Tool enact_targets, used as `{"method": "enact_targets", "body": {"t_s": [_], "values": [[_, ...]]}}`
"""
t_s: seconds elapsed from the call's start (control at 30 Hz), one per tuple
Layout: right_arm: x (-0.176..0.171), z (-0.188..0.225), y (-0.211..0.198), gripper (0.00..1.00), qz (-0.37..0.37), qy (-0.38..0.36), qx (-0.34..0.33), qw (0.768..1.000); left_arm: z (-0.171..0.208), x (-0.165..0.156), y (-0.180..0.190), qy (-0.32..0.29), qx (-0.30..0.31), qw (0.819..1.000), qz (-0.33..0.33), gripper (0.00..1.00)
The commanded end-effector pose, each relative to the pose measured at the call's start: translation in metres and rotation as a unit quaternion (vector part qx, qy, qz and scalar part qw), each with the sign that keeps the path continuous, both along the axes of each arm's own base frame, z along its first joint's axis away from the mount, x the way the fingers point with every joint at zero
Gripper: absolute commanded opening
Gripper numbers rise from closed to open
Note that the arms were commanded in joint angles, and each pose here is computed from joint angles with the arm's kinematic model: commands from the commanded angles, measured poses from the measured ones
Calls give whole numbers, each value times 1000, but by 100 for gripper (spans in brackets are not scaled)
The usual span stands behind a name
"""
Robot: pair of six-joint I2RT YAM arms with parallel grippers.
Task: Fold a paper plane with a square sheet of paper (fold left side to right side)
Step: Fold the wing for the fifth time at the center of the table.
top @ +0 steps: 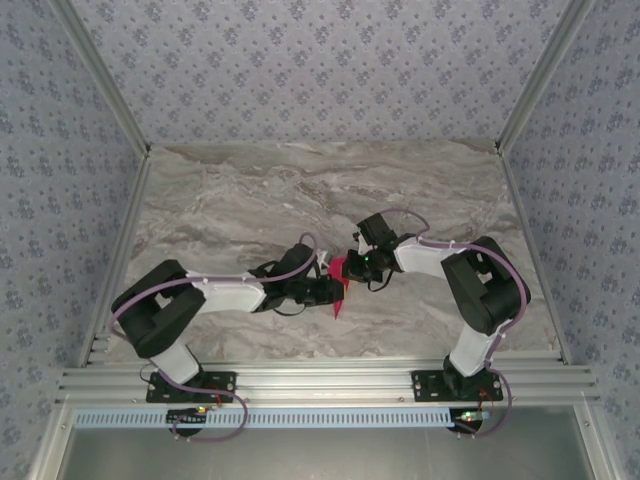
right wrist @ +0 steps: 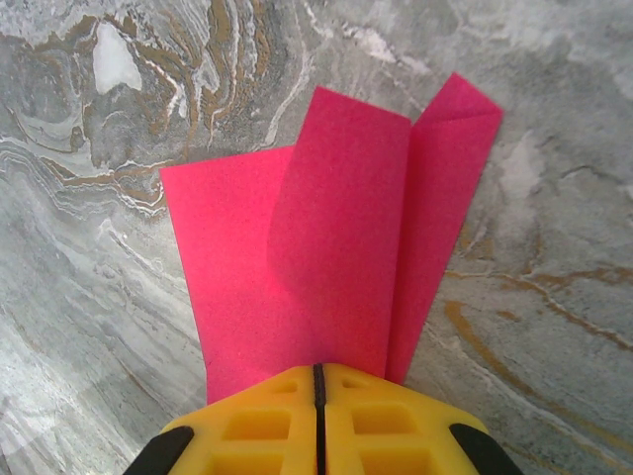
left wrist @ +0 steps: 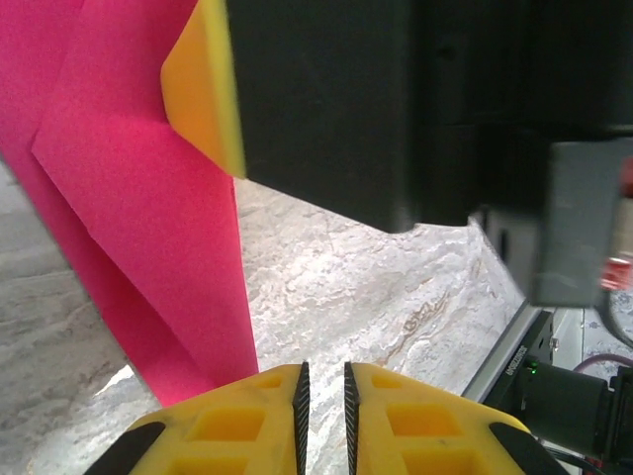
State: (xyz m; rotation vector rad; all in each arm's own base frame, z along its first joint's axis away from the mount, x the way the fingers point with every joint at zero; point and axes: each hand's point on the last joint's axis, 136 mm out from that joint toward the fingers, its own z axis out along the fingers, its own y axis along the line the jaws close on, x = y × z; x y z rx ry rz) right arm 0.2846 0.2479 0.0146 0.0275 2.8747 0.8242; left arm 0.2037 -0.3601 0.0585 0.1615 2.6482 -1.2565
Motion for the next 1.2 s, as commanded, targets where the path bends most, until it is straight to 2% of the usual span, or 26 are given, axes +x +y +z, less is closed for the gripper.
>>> {"method": "enact_targets", "body": {"t_s": [0.0, 0.23, 0.83, 0.97, 1.17], "values": [[-39, -45, -36, 10, -3, 76, -89, 993, 13, 2, -16, -5, -29, 1000, -9, 18], [-40, -45, -36, 10, -2, 77, -91, 993, -8, -4, -9, 8, 7, 1000, -7, 17], [-38, -43, -35, 10, -2, 75, -89, 993, -45, -22, -6, 36, 41, 998, -10, 17], [-30, -30, -25, 10, 20, 42, -58, 997, -54, -27, 2, 43, 60, 997, -3, 16], [-9, 16, -13, 6, 30, -40, 3, 999, -72, -36, 14, 53, 96, 994, 9, 13]]}}
